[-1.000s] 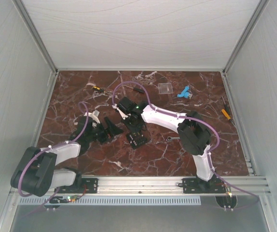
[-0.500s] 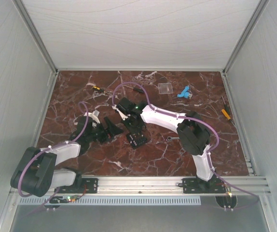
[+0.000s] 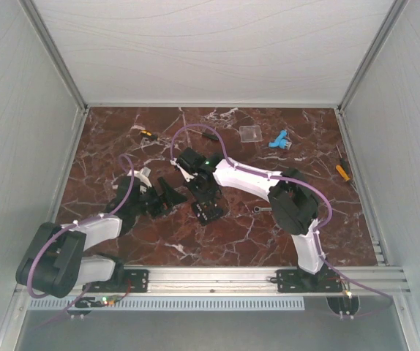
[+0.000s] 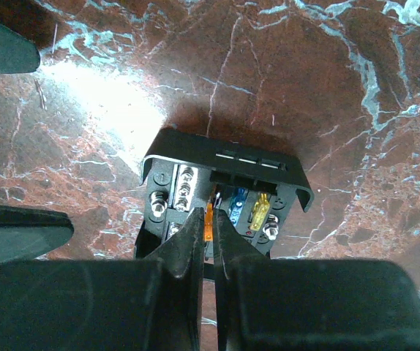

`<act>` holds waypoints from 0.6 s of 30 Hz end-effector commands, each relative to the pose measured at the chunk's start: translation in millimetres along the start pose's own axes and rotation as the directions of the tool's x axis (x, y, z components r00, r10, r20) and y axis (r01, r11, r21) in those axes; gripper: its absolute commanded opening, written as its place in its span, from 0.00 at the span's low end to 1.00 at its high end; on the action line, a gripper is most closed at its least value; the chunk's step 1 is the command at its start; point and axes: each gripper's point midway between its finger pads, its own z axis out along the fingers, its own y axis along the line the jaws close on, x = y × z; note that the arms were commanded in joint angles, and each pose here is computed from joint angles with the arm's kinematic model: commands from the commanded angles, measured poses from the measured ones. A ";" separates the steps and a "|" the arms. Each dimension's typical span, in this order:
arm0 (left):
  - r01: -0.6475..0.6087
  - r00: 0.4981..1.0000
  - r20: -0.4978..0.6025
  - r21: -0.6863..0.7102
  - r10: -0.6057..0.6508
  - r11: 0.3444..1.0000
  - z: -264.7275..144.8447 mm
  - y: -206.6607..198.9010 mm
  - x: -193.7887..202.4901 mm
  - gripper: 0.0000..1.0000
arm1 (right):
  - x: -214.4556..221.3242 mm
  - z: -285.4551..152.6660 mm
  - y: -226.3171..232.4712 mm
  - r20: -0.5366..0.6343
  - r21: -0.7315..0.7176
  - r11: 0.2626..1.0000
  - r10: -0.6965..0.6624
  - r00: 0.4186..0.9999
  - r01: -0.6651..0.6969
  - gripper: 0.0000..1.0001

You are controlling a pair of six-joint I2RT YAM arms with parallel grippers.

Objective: Snap on the fuse box
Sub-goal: Install the fuse at the fuse box base.

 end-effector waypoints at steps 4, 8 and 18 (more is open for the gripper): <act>-0.026 0.999 0.029 0.035 0.025 0.999 -1.3 -9.1 -7.9 1.00 | -1.3 3.3 -1.3 0.003 0.028 1.000 0.004 1.000 -0.004 0.00; -0.028 0.999 0.030 0.038 0.027 0.999 -1.4 -10.0 -8.4 1.00 | -4.6 0.6 -2.4 0.020 0.034 0.999 0.002 1.000 -0.002 0.00; -0.028 0.999 0.027 0.041 0.027 0.999 -1.3 -10.8 -8.3 1.00 | 2.2 7.1 1.1 -0.010 0.011 1.000 0.002 1.000 -0.002 0.00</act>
